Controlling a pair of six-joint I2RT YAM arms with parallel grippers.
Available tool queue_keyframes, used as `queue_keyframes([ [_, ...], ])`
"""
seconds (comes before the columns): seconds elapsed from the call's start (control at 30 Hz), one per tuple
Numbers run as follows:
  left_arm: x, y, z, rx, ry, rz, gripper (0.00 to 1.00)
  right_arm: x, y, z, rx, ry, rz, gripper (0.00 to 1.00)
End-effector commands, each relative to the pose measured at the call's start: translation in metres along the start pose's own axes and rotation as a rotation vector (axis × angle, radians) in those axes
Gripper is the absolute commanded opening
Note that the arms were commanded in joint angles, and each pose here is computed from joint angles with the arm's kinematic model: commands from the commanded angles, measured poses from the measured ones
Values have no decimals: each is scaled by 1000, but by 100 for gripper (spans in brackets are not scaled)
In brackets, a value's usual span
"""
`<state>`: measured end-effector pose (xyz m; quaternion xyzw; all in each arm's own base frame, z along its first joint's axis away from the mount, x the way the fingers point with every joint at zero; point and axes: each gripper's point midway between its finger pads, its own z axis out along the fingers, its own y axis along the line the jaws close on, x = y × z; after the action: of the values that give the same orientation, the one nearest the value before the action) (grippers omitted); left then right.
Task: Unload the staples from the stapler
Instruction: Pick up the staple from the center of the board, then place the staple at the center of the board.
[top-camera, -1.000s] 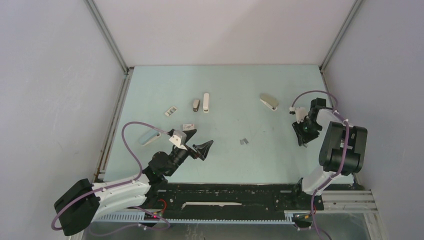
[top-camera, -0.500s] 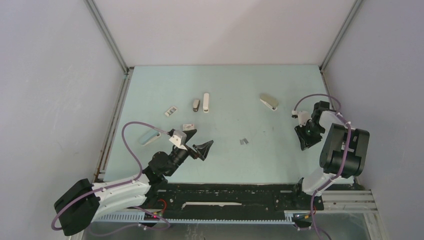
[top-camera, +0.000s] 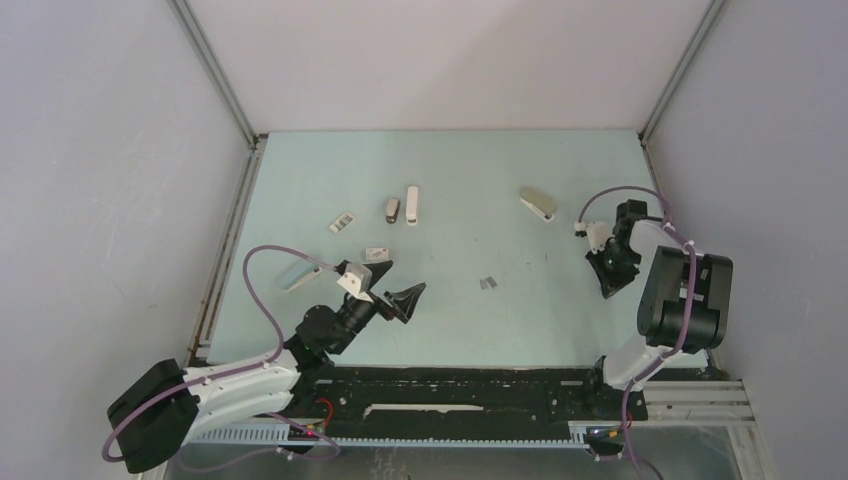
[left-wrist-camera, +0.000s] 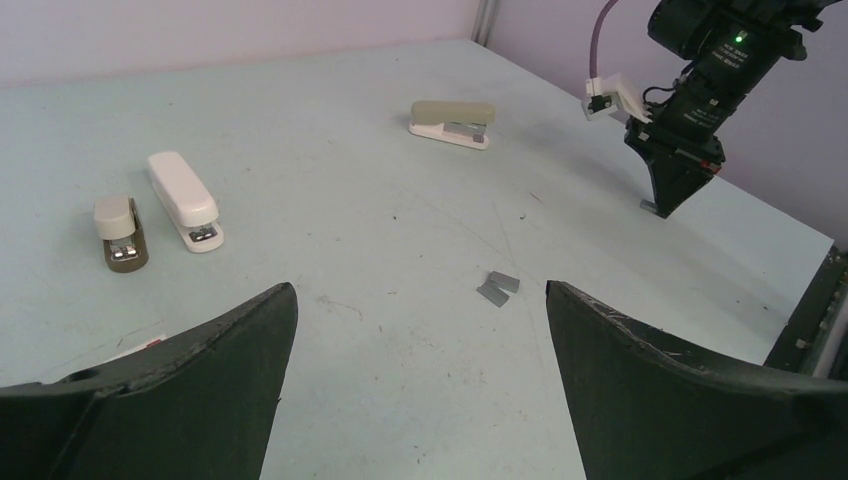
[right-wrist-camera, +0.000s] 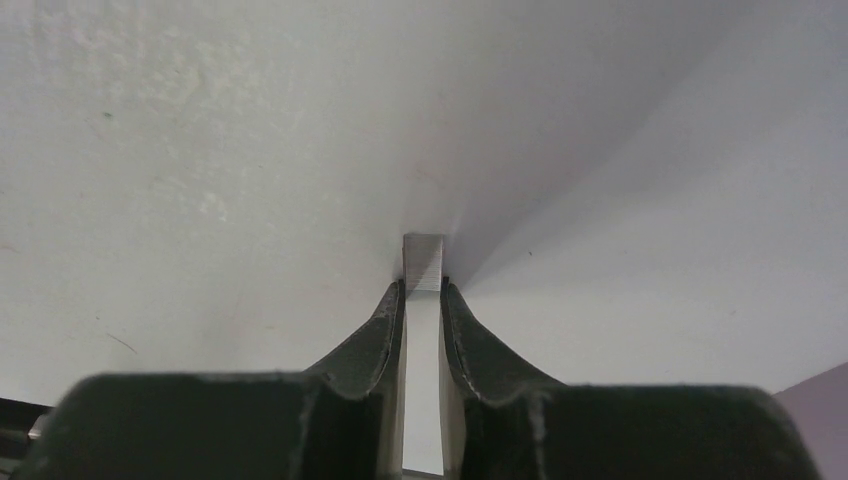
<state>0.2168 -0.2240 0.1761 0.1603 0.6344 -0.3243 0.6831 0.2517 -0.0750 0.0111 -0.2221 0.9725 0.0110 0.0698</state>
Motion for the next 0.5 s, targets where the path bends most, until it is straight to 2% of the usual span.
queue_keyframes([
  [0.0, -9, 0, -2, 4, -46, -5, 100, -24, 20, 6, -18, -38, -82, 17],
  [0.13, -10, 1, -4, -2, -52, -11, 100, -43, 54, 1, -51, -49, -199, 17],
  [0.33, -11, 4, -7, -18, -59, -32, 100, -80, 130, -8, -136, -83, -405, 17],
  [0.47, -11, 6, -9, -27, -60, -52, 100, -94, 164, -3, -168, -58, -486, 18],
])
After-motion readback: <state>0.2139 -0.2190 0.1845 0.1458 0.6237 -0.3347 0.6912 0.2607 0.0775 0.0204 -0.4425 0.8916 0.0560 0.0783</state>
